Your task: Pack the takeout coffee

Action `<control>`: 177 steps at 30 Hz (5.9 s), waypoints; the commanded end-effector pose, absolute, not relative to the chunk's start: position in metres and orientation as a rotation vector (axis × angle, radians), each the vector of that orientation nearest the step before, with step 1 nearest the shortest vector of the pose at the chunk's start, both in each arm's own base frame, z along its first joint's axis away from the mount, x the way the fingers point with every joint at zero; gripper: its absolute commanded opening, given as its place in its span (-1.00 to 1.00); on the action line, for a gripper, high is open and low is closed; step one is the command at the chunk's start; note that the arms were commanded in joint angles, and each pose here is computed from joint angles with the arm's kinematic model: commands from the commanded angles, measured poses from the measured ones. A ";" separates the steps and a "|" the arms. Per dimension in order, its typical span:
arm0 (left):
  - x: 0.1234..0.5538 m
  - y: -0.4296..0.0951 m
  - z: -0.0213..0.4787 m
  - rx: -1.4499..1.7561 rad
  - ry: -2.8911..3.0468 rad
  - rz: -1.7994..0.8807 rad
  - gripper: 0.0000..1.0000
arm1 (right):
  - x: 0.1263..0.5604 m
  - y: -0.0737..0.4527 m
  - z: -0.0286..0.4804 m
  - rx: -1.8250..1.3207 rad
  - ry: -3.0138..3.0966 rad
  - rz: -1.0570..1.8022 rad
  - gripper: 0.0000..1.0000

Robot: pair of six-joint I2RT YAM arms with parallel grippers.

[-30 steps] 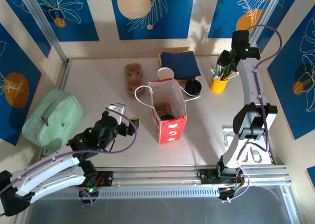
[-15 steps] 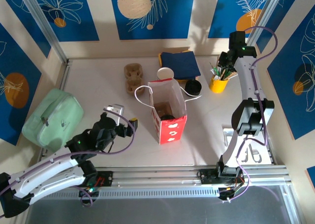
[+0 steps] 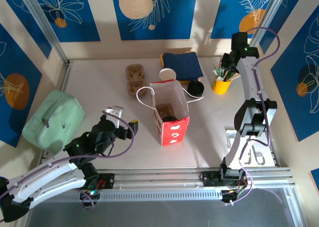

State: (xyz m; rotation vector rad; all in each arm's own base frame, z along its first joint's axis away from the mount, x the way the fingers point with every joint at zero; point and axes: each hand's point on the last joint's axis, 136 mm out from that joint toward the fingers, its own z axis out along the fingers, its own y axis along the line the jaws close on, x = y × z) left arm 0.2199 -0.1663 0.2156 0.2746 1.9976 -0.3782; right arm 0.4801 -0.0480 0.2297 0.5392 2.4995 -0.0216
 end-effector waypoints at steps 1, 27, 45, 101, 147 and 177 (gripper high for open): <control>0.220 -0.166 0.216 0.266 1.996 -0.391 0.99 | 0.480 -0.045 0.224 0.520 2.523 -0.028 -0.58; 0.222 -0.168 0.220 0.276 2.001 -0.379 0.99 | 0.440 -0.044 0.287 0.477 2.449 -0.051 -1.00; 0.223 -0.168 0.217 0.275 2.002 -0.374 0.99 | 0.335 0.010 0.417 0.301 2.235 0.284 -1.00; 0.224 -0.173 0.205 0.276 2.026 -0.385 0.99 | 0.296 0.283 0.332 -0.454 2.420 0.311 -1.00; 0.230 -0.165 0.230 0.307 1.960 -0.295 0.99 | 0.462 0.155 0.329 -0.017 2.241 0.065 0.22; 0.230 -0.154 0.258 0.299 1.974 -0.227 0.99 | 0.591 0.145 0.169 0.076 2.466 0.071 0.27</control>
